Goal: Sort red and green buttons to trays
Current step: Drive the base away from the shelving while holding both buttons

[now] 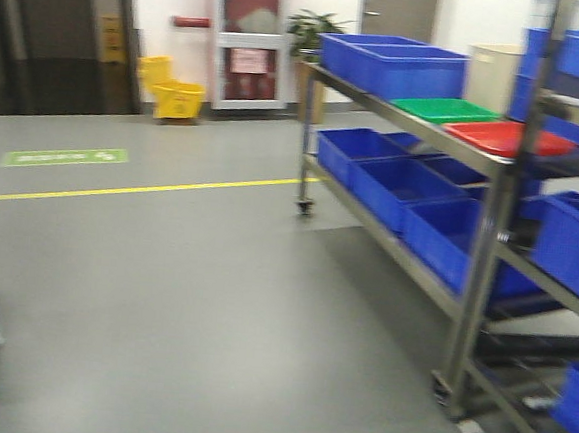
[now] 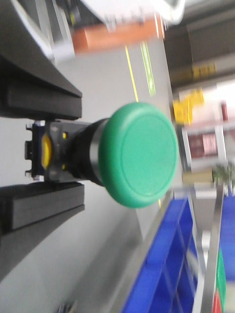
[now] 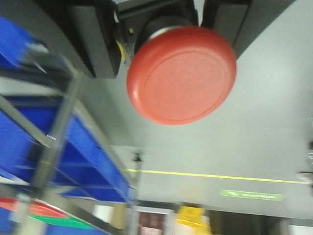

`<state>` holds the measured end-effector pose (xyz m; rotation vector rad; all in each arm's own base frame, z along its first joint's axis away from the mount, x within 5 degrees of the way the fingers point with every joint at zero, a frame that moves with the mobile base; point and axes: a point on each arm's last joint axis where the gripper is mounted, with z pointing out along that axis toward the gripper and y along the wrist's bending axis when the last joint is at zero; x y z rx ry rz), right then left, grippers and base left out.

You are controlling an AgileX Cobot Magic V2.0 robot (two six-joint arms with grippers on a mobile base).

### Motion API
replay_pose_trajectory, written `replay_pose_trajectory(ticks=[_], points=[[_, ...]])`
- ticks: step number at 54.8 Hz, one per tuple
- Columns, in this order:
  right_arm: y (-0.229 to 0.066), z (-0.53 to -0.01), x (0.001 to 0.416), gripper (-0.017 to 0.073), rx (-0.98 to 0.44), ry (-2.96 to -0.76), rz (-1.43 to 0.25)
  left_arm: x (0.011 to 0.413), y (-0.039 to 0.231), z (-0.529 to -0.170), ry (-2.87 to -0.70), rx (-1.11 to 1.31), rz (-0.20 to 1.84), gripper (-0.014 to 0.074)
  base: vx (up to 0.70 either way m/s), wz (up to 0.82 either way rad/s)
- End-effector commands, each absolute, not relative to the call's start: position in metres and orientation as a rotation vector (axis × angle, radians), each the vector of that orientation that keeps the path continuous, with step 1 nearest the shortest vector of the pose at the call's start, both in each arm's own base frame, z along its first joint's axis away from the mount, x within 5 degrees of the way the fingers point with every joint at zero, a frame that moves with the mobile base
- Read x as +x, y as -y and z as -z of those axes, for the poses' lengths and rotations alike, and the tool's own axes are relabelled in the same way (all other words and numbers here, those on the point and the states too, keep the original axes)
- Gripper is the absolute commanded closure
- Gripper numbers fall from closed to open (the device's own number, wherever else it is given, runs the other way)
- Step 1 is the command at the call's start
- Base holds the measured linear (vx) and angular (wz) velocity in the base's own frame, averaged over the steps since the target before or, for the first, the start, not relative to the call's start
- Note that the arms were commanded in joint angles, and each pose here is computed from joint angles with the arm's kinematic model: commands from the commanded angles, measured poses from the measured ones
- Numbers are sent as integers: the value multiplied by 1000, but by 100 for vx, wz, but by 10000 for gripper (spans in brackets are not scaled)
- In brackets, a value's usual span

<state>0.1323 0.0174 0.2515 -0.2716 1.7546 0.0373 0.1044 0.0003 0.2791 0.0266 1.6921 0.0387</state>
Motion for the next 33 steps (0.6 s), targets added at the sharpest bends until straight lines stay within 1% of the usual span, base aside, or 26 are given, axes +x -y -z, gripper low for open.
replay_pose_trajectory(ticks=[1,9,17,25,33], points=[[-21,-265,134,567,-289,-1683,-70,105,4,-294,-1611,47,9,594,27,76],[-20,-265,134,567,-284,-1690,-63,105,4,-294,-1610,47,10,594,30,72],[-20,-265,134,567,-284,-1691,-62,105,4,-294,-1610,47,10,594,36,52],[-20,-265,134,567,-284,-1691,-62,105,4,-294,-1610,47,10,594,43,26],[-20,-265,134,567,-284,-1691,-62,105,4,-294,-1610,47,9,594,49,6]])
